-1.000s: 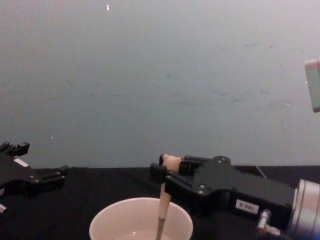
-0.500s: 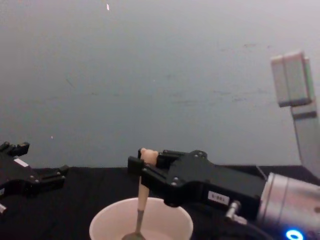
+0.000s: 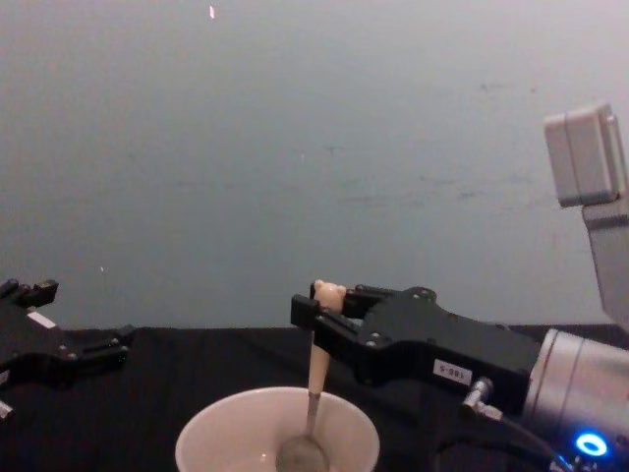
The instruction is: Pick up the stirring spoon with one hand, stir inside the cup, then place it back in its original position.
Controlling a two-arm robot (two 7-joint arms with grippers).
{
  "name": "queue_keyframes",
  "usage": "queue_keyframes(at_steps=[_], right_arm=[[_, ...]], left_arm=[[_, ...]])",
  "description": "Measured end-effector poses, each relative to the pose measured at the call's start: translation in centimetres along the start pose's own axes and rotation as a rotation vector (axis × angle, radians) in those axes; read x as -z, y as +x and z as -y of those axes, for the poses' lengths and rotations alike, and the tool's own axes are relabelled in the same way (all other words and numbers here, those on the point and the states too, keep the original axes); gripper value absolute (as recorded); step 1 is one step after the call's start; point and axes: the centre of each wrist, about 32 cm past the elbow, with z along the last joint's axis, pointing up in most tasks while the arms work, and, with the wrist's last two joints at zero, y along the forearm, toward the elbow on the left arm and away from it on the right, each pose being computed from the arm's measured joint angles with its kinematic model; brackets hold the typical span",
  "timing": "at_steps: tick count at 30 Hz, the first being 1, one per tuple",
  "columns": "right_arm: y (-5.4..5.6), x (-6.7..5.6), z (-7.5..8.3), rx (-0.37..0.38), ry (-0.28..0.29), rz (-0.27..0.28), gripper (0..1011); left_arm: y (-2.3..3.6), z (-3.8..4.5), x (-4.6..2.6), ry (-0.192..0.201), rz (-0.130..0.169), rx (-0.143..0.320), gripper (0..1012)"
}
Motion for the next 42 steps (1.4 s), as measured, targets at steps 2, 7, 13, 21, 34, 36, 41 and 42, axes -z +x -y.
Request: queue_keyframes(at_steps=[2, 7, 13, 21, 34, 36, 41, 42], right_arm=[[0.0, 0.0, 0.1, 0.001, 0.001, 0.0, 214], [-0.1, -0.1, 0.1, 0.002, 0.004, -0.003, 214], [-0.1, -0.4, 0.2, 0.002, 0.012, 0.002, 214], [0.2, -2.2, 0.7, -0.003, 0.046, 0.023, 214], [1.3, -6.5, 3.1, 0.014, 0.151, 0.079, 214], [1.6, -7.0, 3.7, 0.026, 0.163, 0.092, 214], [2.2, -7.8, 5.0, 0.052, 0.175, 0.115, 214], [2.4, -8.0, 5.4, 0.06, 0.177, 0.122, 214]], left_arm=[[0.0, 0.0, 0.0, 0.0, 0.0, 0.0, 1001], [0.0, 0.0, 0.0, 0.0, 0.0, 0.0, 1001], [0.0, 0.0, 0.0, 0.0, 0.0, 0.0, 1001], [0.0, 0.0, 0.0, 0.0, 0.0, 0.0, 1001], [0.0, 0.0, 0.0, 0.0, 0.0, 0.0, 1001], [0.0, 0.0, 0.0, 0.0, 0.0, 0.0, 1001], [0.0, 0.0, 0.0, 0.0, 0.0, 0.0, 1001], [0.0, 0.0, 0.0, 0.0, 0.0, 0.0, 1001]])
